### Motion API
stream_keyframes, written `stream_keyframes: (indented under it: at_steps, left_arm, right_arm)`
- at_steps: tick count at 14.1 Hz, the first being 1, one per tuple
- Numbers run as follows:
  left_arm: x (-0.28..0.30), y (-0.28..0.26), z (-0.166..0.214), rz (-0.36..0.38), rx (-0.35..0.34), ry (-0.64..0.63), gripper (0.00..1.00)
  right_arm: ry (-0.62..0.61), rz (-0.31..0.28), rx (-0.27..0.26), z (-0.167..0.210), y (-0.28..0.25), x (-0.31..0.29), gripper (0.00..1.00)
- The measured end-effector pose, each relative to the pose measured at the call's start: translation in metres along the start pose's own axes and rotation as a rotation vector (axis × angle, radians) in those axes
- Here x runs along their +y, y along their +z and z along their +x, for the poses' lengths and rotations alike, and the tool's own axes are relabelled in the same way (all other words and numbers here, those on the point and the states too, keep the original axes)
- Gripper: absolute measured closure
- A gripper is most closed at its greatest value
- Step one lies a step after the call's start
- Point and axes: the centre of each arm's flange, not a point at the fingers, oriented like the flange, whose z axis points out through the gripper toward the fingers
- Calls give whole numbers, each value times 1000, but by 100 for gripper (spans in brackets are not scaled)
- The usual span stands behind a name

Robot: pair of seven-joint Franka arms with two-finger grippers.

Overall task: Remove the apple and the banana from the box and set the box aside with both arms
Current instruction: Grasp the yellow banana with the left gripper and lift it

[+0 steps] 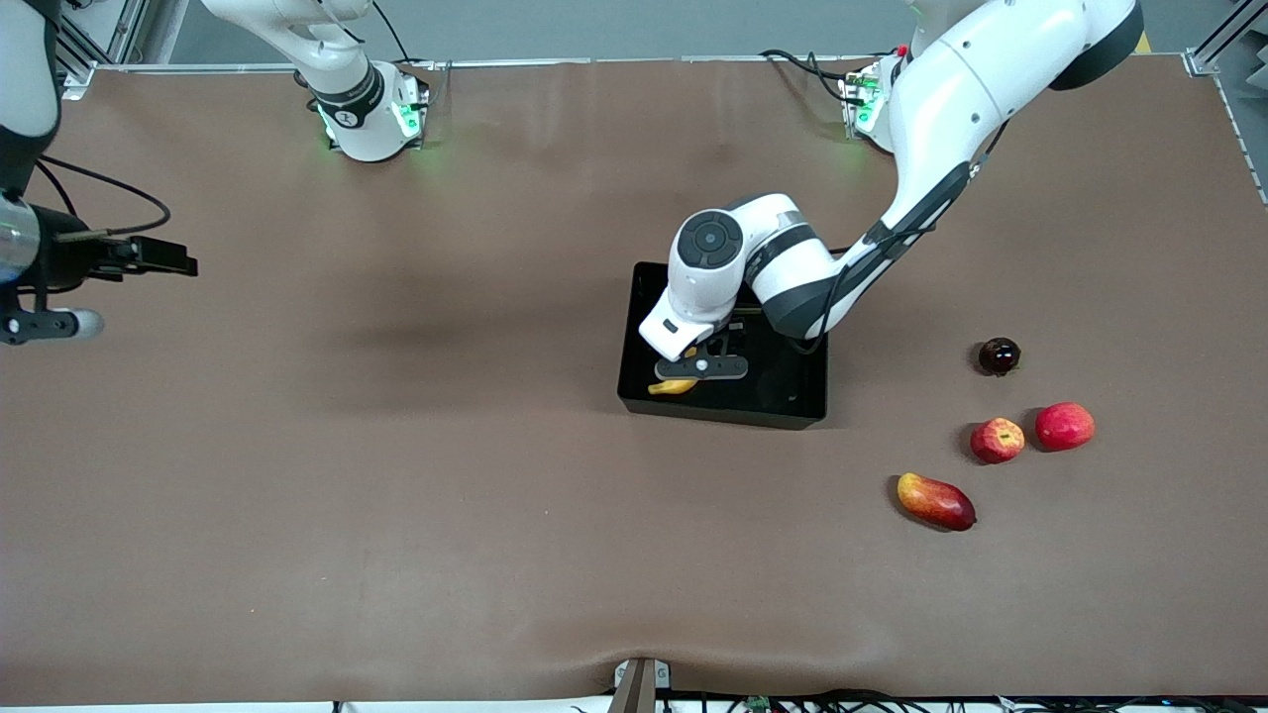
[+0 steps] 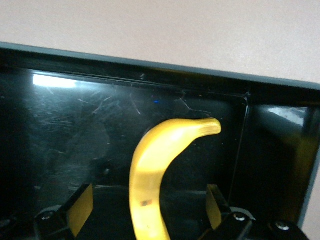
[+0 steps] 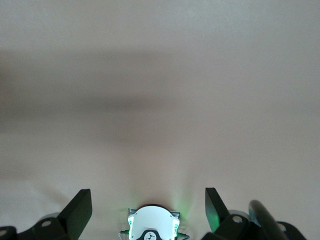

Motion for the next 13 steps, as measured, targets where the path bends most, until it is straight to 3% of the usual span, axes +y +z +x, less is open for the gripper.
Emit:
stream_keyframes:
  at_steps: [5, 10, 13]
  left_arm:
    - [7, 41, 1, -46, 35, 6, 4]
    - [8, 50, 3, -58, 29, 2, 56]
    - [8, 42, 9, -56, 42, -3, 60]
  right_arm:
    - [32, 0, -57, 9, 28, -14, 0]
    - [35, -5, -96, 11, 47, -26, 0]
    - [36, -3, -110, 12, 61, -25, 0]
